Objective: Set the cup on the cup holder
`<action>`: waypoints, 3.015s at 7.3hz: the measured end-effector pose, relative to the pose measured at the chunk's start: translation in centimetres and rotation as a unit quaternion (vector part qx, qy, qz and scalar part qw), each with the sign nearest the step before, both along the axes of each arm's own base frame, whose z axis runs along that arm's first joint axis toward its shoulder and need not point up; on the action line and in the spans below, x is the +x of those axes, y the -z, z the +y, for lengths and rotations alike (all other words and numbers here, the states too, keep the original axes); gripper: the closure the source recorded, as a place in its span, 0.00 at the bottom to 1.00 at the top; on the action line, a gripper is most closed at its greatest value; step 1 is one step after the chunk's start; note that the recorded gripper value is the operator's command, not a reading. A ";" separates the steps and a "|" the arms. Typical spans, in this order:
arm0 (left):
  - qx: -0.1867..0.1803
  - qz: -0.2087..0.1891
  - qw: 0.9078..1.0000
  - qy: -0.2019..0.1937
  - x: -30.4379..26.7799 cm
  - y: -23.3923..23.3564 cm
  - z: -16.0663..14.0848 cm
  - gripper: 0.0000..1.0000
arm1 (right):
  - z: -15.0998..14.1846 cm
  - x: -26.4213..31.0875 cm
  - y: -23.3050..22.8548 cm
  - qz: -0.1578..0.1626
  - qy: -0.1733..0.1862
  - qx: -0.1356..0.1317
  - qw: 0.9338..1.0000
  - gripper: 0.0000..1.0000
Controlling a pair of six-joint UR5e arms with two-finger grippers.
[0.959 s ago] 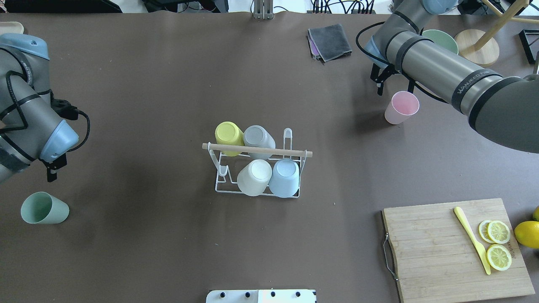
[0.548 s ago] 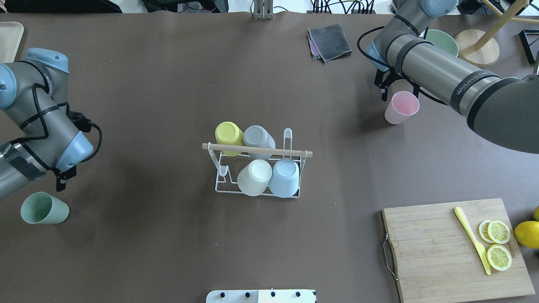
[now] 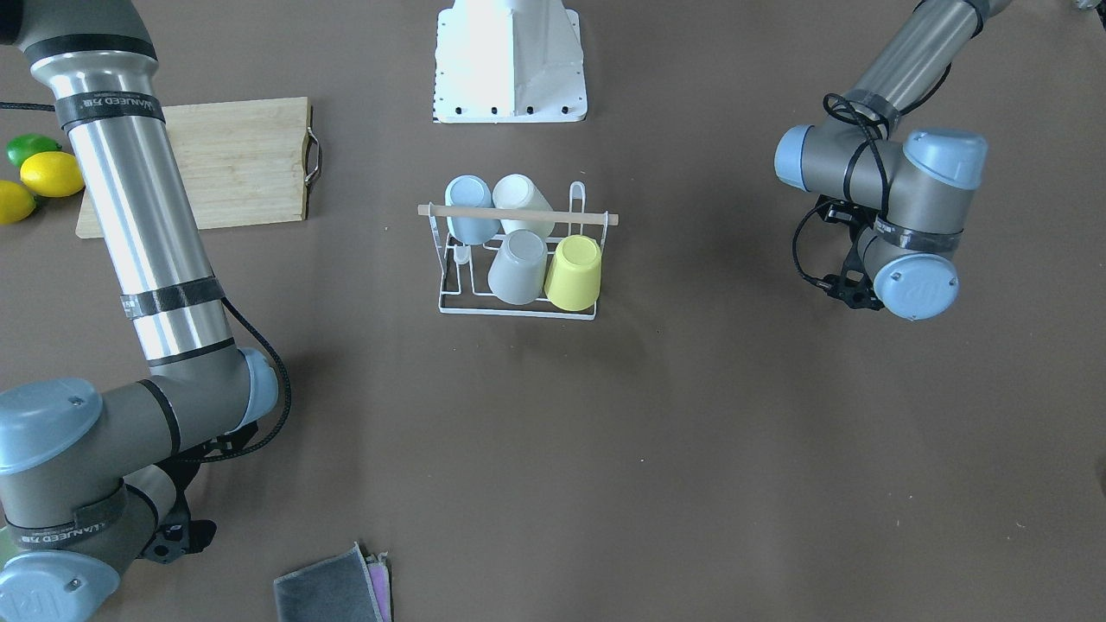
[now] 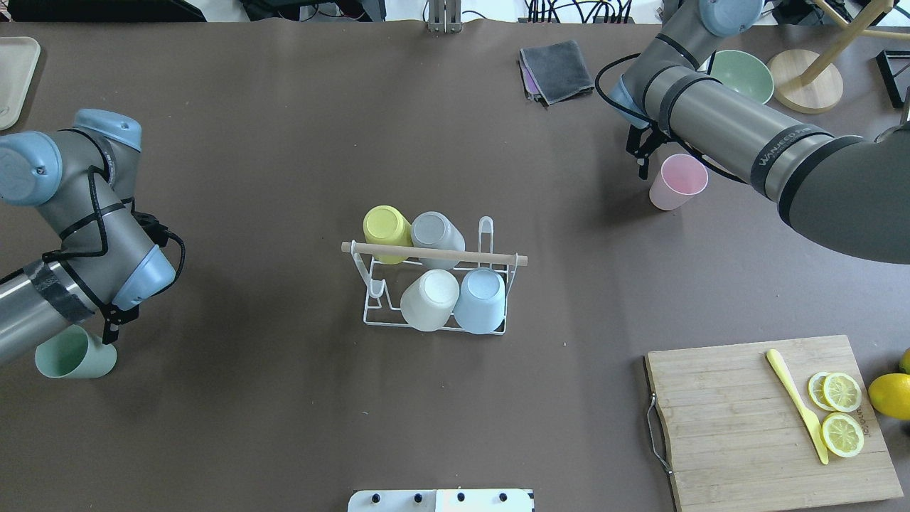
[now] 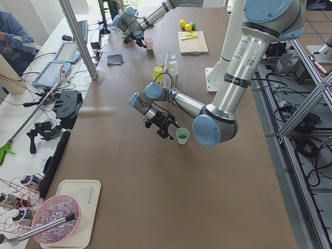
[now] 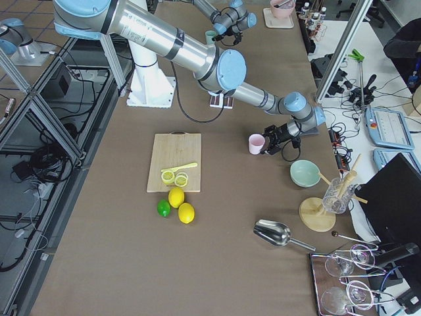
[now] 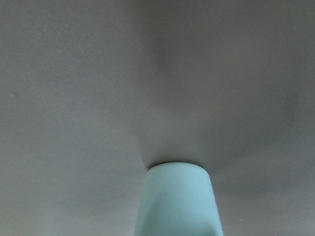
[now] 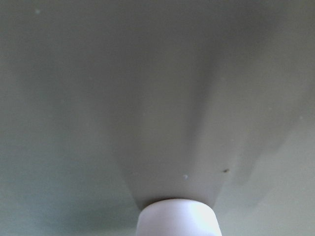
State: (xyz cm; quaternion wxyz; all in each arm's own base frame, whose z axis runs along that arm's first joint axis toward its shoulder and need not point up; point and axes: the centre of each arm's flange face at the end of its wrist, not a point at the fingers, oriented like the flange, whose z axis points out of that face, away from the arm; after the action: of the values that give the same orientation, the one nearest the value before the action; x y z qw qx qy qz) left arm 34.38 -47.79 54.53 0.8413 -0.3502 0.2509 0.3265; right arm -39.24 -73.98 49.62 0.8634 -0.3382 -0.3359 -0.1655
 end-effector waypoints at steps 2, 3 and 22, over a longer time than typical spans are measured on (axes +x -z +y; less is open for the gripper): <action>-0.005 -0.024 0.999 -0.022 0.6 -1.0 0.9 0.02 | 0.4 0.1 -0.8 -0.004 0.010 0.000 1.000 0.00; -0.009 -0.031 0.999 -0.028 1.0 -1.5 1.3 0.02 | 0.6 0.2 -1.1 -0.007 0.014 0.000 1.000 0.00; -0.065 -0.034 0.995 -0.066 1.8 -4.3 3.2 0.09 | 2.7 -1.9 -1.4 -0.002 0.054 -0.015 0.998 0.00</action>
State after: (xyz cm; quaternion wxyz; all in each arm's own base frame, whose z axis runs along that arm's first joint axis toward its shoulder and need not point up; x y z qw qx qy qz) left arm 36.21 -44.54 58.88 0.8013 -0.4310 0.2190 0.3524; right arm -41.18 -71.28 51.05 0.8473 -0.3683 -0.3214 -0.2076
